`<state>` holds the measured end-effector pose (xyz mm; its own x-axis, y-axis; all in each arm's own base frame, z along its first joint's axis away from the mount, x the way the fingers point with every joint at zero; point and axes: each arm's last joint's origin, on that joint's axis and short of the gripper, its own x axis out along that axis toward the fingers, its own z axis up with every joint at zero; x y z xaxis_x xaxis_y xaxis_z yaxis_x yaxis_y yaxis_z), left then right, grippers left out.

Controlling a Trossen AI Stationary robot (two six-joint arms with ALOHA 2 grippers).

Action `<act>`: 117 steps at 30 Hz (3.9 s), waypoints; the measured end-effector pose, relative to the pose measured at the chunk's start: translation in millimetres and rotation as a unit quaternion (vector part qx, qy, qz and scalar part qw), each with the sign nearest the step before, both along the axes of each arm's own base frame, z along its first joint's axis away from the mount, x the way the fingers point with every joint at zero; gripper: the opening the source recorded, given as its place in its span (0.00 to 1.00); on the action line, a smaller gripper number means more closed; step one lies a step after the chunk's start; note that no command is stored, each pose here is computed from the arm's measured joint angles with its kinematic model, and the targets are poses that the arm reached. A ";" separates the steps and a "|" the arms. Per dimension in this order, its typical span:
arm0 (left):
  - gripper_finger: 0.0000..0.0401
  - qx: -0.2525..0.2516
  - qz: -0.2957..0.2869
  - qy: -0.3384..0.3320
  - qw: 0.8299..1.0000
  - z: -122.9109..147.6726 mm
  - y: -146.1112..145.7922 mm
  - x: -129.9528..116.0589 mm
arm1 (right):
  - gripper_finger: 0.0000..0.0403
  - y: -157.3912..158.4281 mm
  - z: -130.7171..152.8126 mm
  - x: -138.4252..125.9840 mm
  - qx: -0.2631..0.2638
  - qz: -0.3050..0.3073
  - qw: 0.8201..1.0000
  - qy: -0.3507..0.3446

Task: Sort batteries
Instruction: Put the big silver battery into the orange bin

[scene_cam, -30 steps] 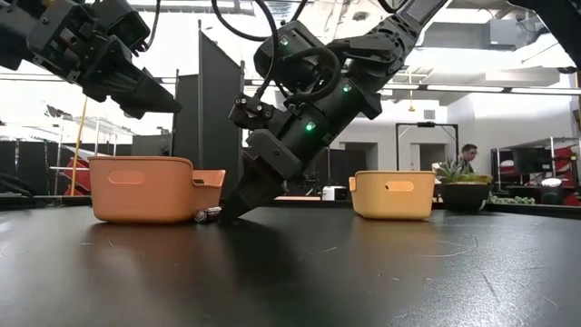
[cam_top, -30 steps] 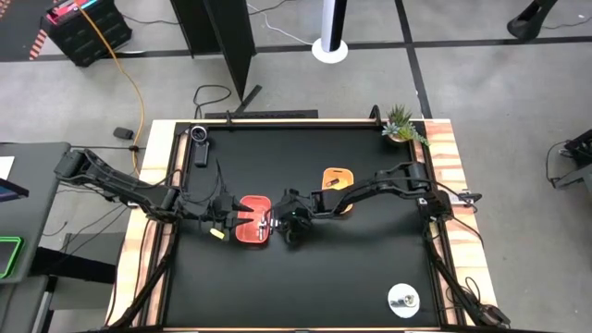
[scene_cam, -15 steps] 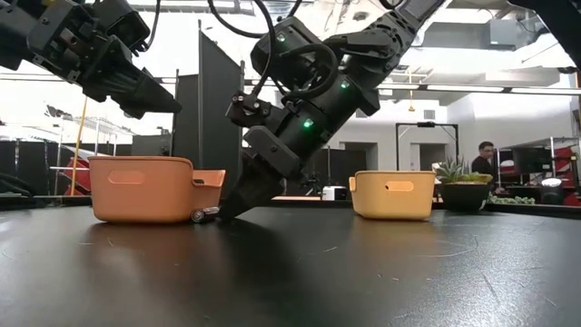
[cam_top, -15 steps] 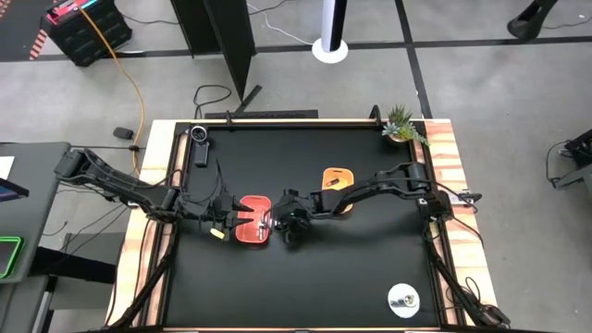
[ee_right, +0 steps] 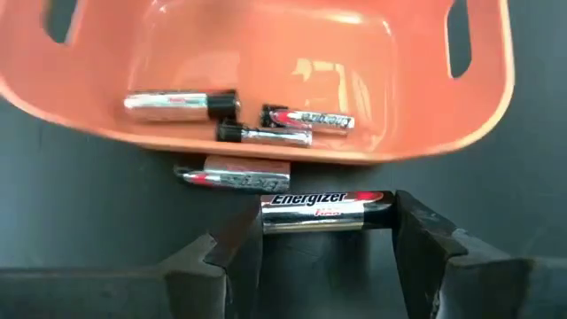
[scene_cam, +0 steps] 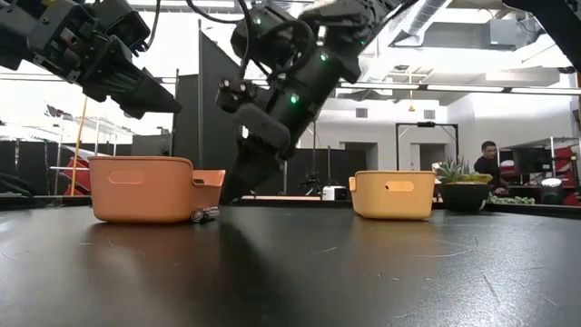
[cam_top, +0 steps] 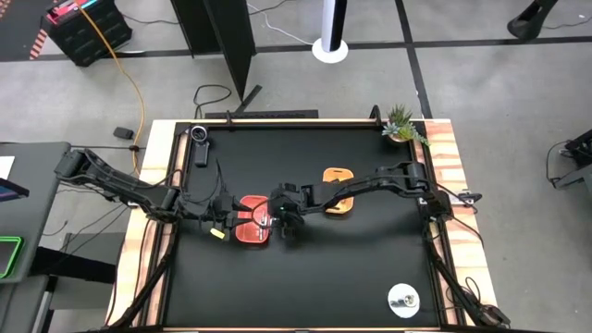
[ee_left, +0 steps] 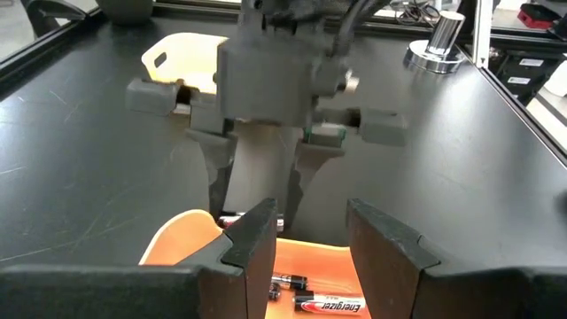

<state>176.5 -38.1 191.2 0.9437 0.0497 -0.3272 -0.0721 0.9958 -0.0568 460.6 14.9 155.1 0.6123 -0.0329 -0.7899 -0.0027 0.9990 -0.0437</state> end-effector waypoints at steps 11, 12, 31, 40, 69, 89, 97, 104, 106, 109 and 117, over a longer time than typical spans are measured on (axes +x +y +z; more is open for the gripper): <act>0.33 0.001 0.000 0.000 1.000 0.0 -0.1 0.0 | 0.49 7.3 44.3 11.3 -0.023 -0.005 1.000 0.004; 0.33 0.001 0.000 0.000 1.000 0.0 0.0 0.0 | 0.50 9.6 48.6 13.3 -0.023 -0.002 1.000 -0.006; 0.33 0.001 -0.001 -0.002 1.000 0.4 -0.1 0.1 | 0.81 28.5 61.6 26.4 -0.010 0.011 0.995 -0.098; 0.33 0.000 0.000 0.002 1.000 -0.4 0.0 -0.1 | 0.82 21.1 68.2 14.3 0.003 -0.018 0.999 -0.051; 0.33 0.002 -0.001 0.004 1.000 -0.7 -0.1 -0.3 | 0.97 43.0 -7.1 -0.6 0.019 -0.052 0.997 -0.050; 0.33 0.005 -0.001 0.005 1.000 -0.9 0.0 -0.3 | 0.97 35.9 -31.2 7.4 0.022 -0.049 0.997 -0.052; 0.33 0.005 -0.001 0.005 1.000 -0.9 0.0 -0.3 | 0.82 36.0 -36.4 8.2 0.025 -0.054 0.997 -0.049; 0.33 0.005 -0.001 0.005 1.000 -0.8 0.0 -0.3 | 0.66 35.7 -36.8 8.3 0.029 -0.059 0.997 -0.049; 0.33 0.004 -0.001 0.005 1.000 -0.8 0.0 -0.3 | 0.61 35.7 -36.8 8.2 0.033 -0.064 0.996 -0.048; 0.33 0.004 -0.001 0.005 1.000 -0.8 0.0 -0.3 | 0.53 35.8 -36.9 8.1 0.036 -0.068 0.996 -0.048; 0.33 0.003 -0.001 0.005 1.000 -0.8 0.0 -0.3 | 0.47 36.0 -35.7 8.1 0.037 -0.068 0.996 -0.048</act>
